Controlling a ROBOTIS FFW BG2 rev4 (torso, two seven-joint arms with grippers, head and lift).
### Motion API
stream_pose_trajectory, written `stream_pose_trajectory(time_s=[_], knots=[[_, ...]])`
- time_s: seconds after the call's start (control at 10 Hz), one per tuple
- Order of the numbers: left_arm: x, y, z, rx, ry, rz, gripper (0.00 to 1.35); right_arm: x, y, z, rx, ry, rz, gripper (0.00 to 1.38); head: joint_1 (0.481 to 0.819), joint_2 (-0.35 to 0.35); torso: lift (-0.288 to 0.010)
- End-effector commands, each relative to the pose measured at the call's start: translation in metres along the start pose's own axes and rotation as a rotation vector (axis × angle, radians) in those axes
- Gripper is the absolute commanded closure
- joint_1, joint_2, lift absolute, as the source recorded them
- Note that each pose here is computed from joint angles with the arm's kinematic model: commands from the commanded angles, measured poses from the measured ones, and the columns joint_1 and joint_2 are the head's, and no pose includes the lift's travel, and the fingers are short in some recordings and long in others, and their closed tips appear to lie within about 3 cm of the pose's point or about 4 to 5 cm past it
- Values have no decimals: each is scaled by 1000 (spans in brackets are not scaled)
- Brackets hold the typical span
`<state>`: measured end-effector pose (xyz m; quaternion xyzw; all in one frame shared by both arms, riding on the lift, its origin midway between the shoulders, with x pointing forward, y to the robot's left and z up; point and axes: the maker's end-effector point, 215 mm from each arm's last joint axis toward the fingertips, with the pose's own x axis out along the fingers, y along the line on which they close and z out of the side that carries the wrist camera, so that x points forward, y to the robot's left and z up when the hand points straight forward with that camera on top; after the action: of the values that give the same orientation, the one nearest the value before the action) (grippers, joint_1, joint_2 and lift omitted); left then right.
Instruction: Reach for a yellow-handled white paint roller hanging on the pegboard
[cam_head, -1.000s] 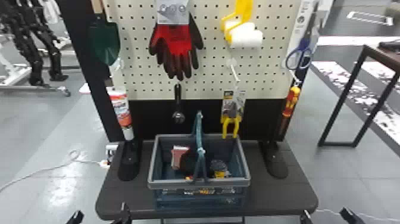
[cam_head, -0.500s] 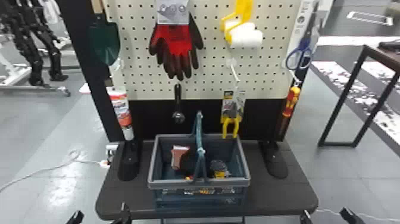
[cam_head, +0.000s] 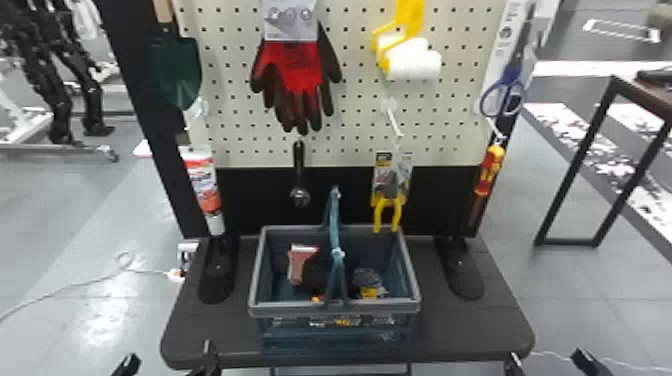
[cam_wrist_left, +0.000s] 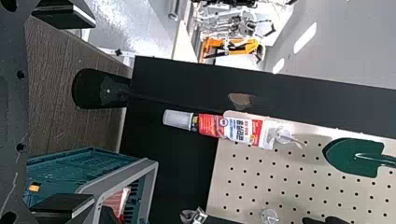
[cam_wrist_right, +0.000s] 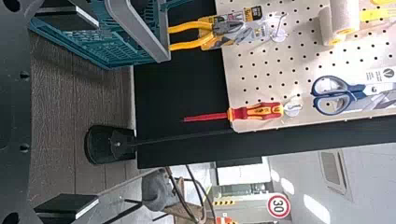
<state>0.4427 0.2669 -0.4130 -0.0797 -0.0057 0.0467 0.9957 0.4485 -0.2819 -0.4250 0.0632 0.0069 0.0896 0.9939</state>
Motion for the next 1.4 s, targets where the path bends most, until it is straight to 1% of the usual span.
stream_pose_trajectory(time_s=[0.0,1.3], knots=[[0,0,0,0,0,0,-2,0,1,0,5,-1,-2,-2,549,0,-100],[0,0,0,0,0,0,-2,0,1,0,5,-1,-2,-2,549,0,-100]])
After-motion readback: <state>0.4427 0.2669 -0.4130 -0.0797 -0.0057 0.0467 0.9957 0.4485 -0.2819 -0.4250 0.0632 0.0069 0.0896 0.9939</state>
